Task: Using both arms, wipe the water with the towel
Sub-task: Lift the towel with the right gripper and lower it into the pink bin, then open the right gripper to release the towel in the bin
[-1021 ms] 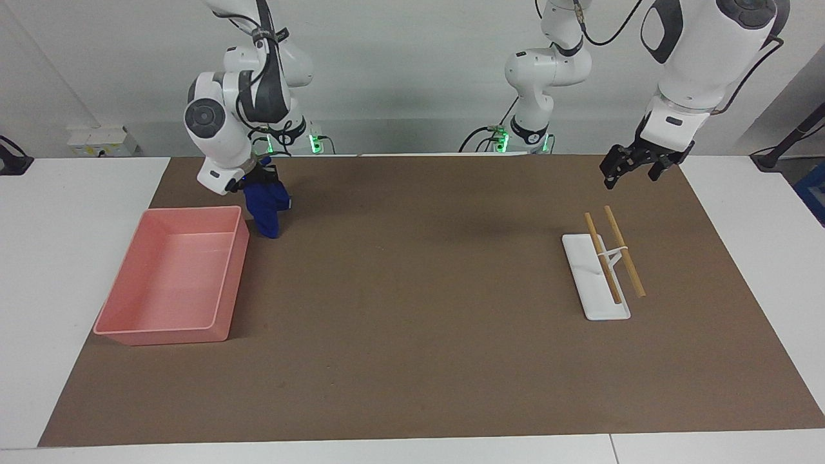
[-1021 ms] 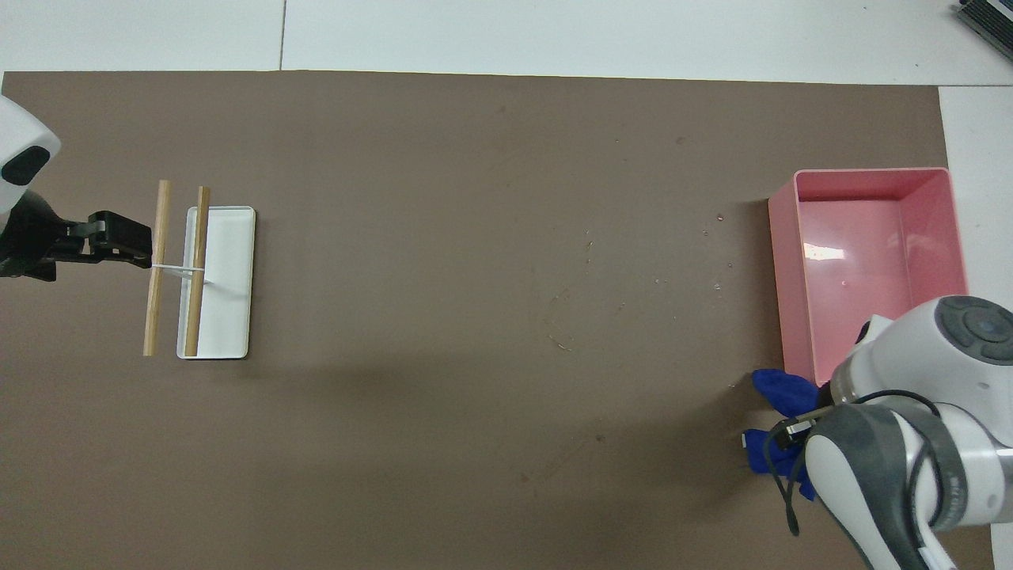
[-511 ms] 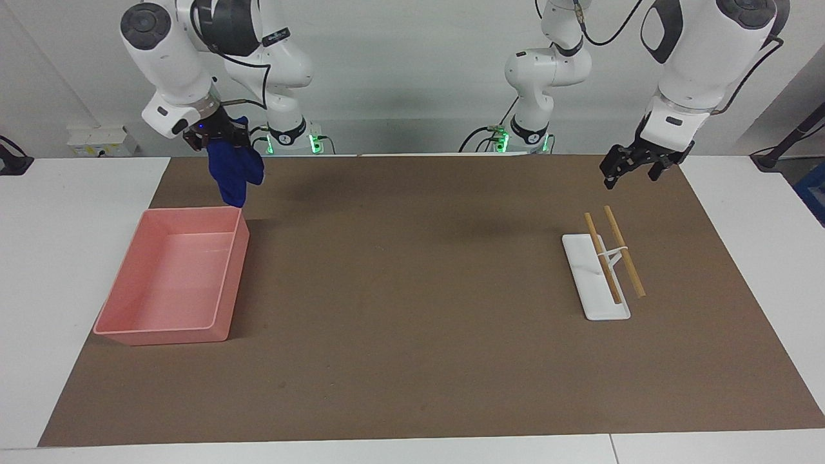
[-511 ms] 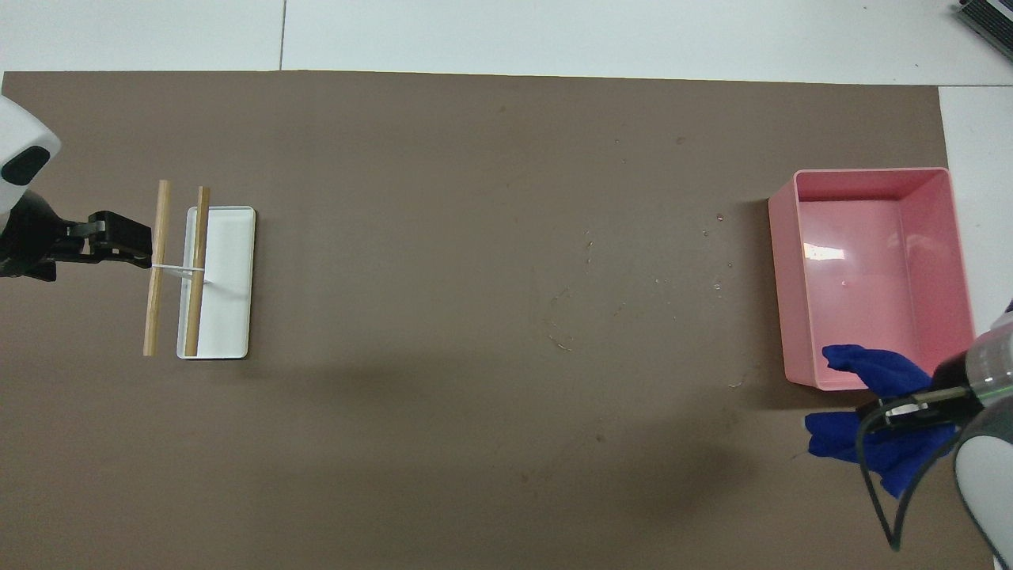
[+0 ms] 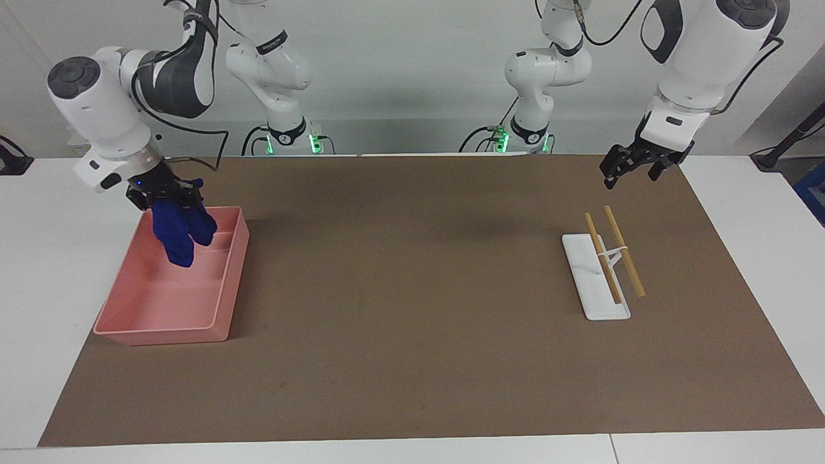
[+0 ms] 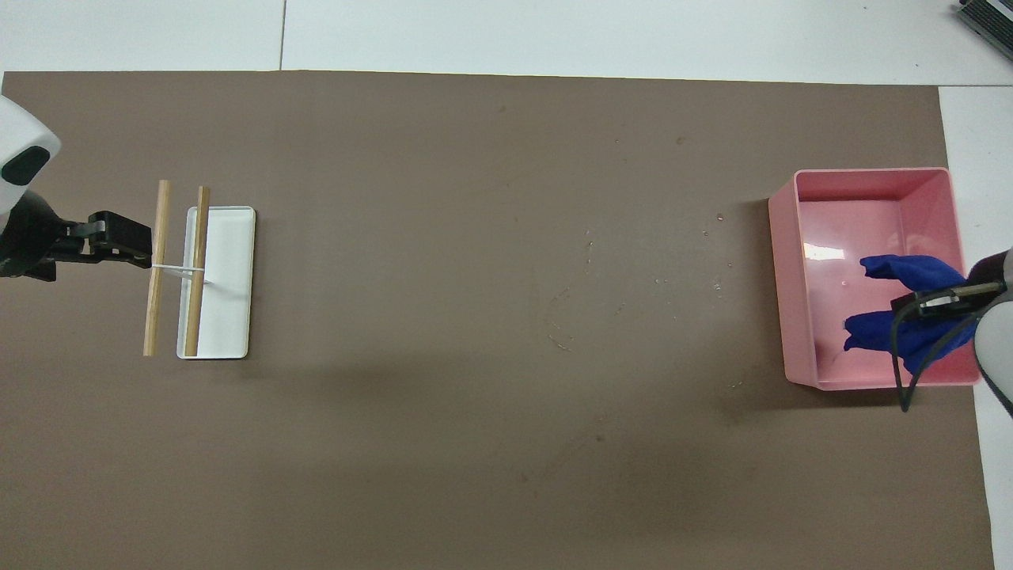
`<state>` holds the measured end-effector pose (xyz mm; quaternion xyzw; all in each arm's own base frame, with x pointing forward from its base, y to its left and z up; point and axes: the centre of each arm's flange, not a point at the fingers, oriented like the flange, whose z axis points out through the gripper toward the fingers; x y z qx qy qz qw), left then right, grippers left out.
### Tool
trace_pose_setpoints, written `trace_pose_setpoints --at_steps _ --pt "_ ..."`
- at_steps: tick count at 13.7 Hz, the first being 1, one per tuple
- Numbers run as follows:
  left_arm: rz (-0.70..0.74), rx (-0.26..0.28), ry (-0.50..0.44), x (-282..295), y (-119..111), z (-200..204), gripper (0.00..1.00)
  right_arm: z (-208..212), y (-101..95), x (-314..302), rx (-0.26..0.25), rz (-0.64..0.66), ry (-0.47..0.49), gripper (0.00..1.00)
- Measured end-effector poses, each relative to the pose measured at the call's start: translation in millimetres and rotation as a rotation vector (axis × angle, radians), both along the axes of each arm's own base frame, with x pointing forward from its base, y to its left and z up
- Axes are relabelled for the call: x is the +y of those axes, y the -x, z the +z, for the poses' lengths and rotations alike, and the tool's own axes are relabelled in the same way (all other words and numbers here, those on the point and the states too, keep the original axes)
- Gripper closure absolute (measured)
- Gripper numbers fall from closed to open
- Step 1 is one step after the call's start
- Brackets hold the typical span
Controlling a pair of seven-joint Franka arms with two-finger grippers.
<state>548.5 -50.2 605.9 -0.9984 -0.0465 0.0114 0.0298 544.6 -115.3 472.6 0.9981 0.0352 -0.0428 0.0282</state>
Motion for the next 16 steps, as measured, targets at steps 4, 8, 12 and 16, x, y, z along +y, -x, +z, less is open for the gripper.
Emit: trace_pose_setpoints --at_steps 4,8,12,16 --pt "0.0 0.0 0.0 0.0 0.0 0.0 0.0 -72.5 -25.9 -24.5 0.103 -0.011 0.01 1.0" --pt "0.0 0.0 0.0 0.0 0.0 0.0 0.0 -100.6 -18.9 -37.8 0.094 -0.024 0.014 0.8" --pt "0.0 0.0 0.0 0.0 0.0 0.0 0.0 -66.8 -27.4 -30.1 0.021 -0.053 0.035 0.28" --pt "0.0 0.0 0.0 0.0 0.0 0.0 0.0 7.0 -31.5 14.8 -0.118 -0.109 -0.01 0.0"
